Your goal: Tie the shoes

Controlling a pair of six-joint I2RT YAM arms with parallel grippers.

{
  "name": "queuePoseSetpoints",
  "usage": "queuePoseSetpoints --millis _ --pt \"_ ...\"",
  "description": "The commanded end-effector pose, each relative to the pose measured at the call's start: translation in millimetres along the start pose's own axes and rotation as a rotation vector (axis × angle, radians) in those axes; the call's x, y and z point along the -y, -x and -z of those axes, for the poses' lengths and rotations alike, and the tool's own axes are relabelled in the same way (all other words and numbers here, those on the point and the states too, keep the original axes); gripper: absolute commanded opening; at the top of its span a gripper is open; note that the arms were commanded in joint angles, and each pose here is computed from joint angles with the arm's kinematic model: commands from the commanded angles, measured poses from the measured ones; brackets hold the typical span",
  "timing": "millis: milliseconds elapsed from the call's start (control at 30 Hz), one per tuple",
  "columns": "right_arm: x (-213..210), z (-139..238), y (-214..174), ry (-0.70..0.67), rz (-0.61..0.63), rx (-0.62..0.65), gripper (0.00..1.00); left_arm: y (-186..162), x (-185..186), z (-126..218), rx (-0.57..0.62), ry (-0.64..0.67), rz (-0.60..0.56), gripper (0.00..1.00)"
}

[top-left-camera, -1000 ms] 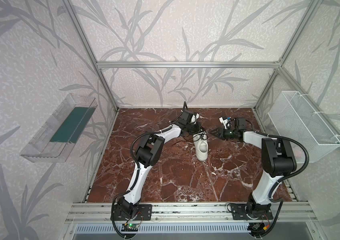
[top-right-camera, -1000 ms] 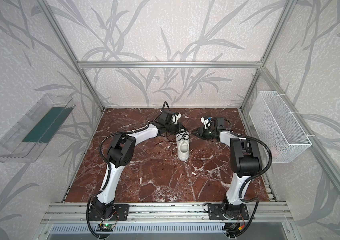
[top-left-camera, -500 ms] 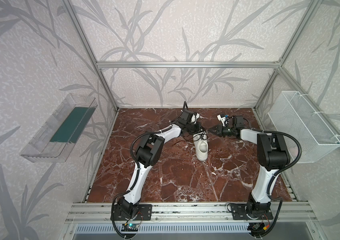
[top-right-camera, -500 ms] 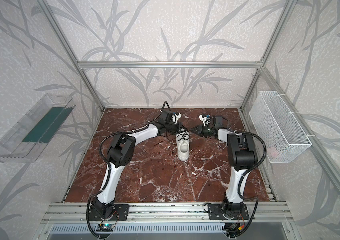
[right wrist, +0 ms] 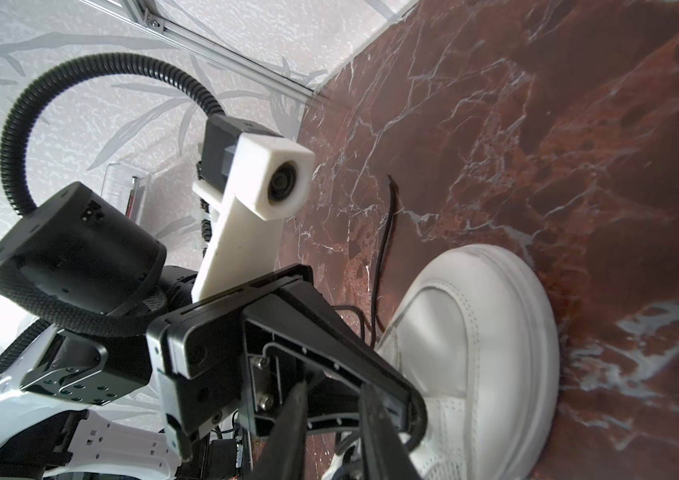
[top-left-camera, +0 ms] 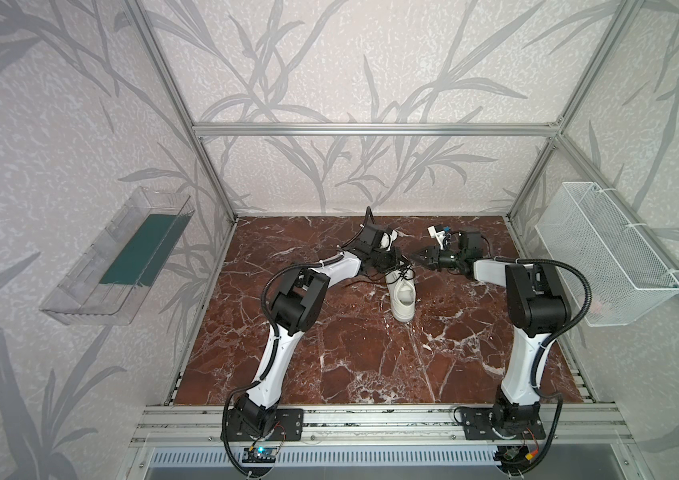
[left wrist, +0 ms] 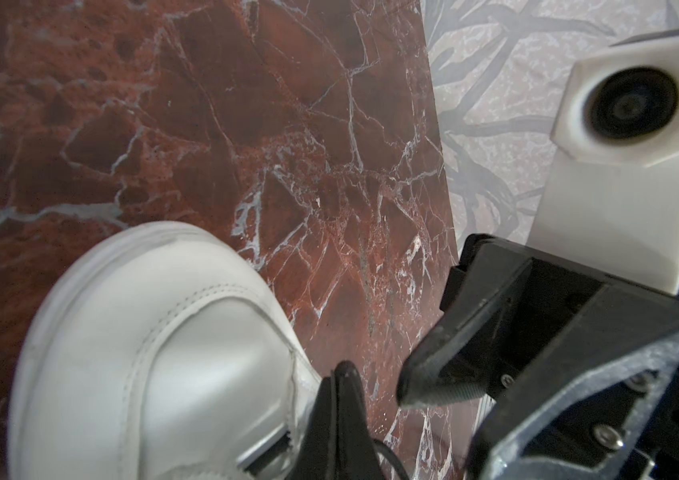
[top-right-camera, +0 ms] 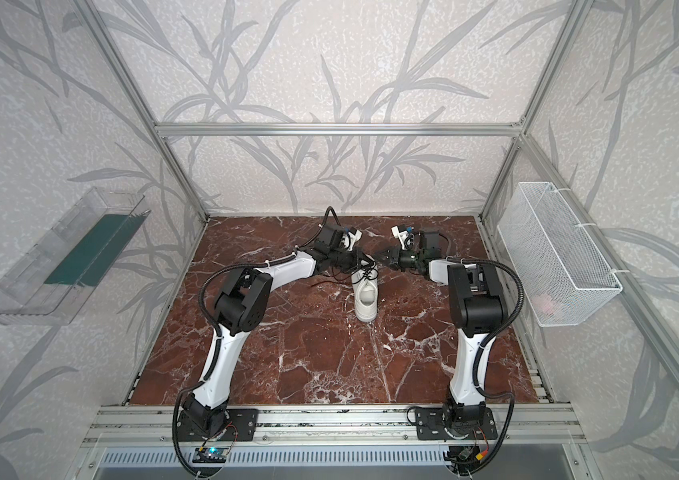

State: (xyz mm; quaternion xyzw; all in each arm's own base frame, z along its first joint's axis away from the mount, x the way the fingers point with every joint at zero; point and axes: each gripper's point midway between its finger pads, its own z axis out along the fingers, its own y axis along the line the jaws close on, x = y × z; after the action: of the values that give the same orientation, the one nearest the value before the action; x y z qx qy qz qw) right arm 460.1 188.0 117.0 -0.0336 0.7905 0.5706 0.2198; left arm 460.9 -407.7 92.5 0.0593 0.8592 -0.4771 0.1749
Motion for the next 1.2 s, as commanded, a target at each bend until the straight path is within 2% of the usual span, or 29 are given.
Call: queuePoseSetpoints --millis 0,133,200,400,933,1167 --pt "8 -1 -2 -0.004 -0.003 0.007 0.27 12 21 12 0.033 -0.048 -0.023 0.0" --pt "17 2 0 -0.035 -0.039 0.014 0.32 11 20 13 0.042 -0.053 -0.019 0.0" --pt "17 2 2 -0.025 -0.028 0.017 0.32 11 19 13 0.041 -0.054 -0.014 0.0" --pt "30 6 0 -0.063 -0.093 0.02 0.31 15 17 17 0.059 -0.049 -0.012 0.0" --pt "18 -6 -5 0.077 -0.118 -0.024 0.19 17 15 16 0.073 -0.057 0.003 0.0" --pt "28 -8 -12 0.051 -0.137 -0.029 0.23 21 19 16 0.085 -0.074 0.007 0.0"
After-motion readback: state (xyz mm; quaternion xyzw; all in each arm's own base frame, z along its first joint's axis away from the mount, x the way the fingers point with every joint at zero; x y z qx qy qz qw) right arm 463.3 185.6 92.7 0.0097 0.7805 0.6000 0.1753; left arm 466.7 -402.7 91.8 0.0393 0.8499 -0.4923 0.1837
